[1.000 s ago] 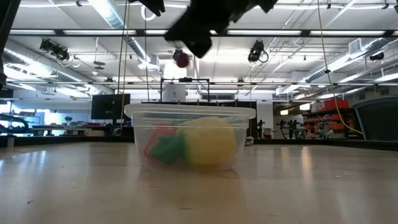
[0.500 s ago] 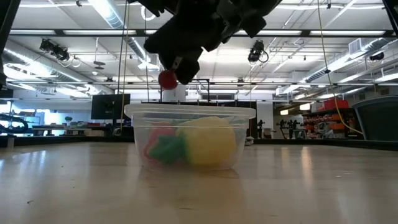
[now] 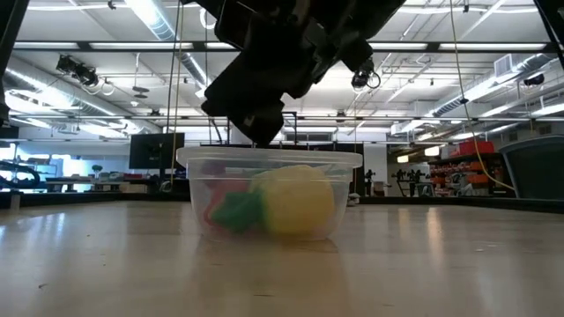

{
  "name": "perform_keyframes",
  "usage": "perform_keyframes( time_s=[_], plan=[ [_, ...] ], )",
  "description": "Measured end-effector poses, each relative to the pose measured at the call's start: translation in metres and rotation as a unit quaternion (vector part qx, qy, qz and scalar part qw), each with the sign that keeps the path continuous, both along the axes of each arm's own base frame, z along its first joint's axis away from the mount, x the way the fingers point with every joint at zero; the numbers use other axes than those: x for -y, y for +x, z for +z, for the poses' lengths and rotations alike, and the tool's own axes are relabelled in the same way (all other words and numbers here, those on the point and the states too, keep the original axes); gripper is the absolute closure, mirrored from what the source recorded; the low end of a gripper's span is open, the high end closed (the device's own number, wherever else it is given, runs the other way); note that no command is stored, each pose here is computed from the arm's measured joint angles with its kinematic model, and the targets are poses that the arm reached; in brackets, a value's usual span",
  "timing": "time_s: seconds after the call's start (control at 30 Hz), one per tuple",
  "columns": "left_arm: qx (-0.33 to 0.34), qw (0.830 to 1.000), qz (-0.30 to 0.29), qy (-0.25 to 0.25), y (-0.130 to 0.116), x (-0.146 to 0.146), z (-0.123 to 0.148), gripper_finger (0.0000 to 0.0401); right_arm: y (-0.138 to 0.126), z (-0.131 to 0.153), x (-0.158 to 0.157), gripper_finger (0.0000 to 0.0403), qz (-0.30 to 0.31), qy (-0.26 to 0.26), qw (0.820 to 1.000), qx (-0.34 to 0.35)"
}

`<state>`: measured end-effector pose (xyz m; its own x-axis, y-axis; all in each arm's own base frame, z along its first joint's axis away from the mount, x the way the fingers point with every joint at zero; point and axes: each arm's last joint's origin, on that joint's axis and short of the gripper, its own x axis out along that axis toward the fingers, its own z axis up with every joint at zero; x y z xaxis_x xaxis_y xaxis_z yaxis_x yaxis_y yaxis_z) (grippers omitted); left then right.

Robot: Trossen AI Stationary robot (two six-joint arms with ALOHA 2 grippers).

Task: Pick and placing Produce into tupperware
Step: Put the cherry into the transparent bin, then return to Home Position

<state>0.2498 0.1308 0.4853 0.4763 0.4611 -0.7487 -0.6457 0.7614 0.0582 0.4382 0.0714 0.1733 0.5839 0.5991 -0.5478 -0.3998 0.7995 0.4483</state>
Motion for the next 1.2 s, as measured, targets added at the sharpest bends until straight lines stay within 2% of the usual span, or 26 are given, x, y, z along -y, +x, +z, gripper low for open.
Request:
perform_keyframes(
  time_s=[0.13,0.23,0.37,0.47,0.57,0.67,0.83,1.03,1.13,1.2],
  plan=[
    [0.000,1.000,0.000,0.000,0.000,0.000,0.000,0.0263,0.001,0.000,0.000,0.0304,-0.020,-0.017,1.000,0.002],
    [-0.005,1.000,-0.007,0.004,0.000,0.000,0.000,0.0267,-0.001,0.012,0.007,0.0283,-0.048,-0.021,0.999,0.007],
    [-0.003,1.000,-0.012,0.007,-0.010,0.005,0.005,0.0275,-0.014,0.060,0.029,0.0268,-0.089,0.005,0.996,0.028],
    [0.008,1.000,-0.012,0.012,-0.031,0.016,0.016,0.0282,-0.039,0.109,0.050,0.0266,-0.127,0.021,0.991,0.043],
    [0.034,0.999,-0.011,0.024,-0.058,0.029,0.031,0.0287,-0.079,0.162,0.073,0.0267,-0.155,0.015,0.985,0.080],
    [0.084,0.996,-0.003,0.039,-0.094,0.047,0.048,0.0290,-0.131,0.208,0.090,0.0272,-0.193,0.007,0.975,0.106],
    [0.160,0.984,-0.003,0.076,-0.161,0.081,0.068,0.0290,-0.225,0.265,0.099,0.0279,-0.272,-0.033,0.944,0.186],
    [0.244,0.962,-0.005,0.121,-0.242,0.121,0.075,0.0289,-0.334,0.298,0.088,0.0284,-0.342,-0.060,0.893,0.285],
    [0.306,0.945,0.015,0.116,-0.282,0.140,0.072,0.0294,-0.375,0.304,0.081,0.0284,-0.366,-0.065,0.868,0.329],
    [0.340,0.933,0.024,0.114,-0.303,0.151,0.069,0.0298,-0.395,0.302,0.078,0.0284,-0.382,-0.070,0.859,0.335]
  ],
)
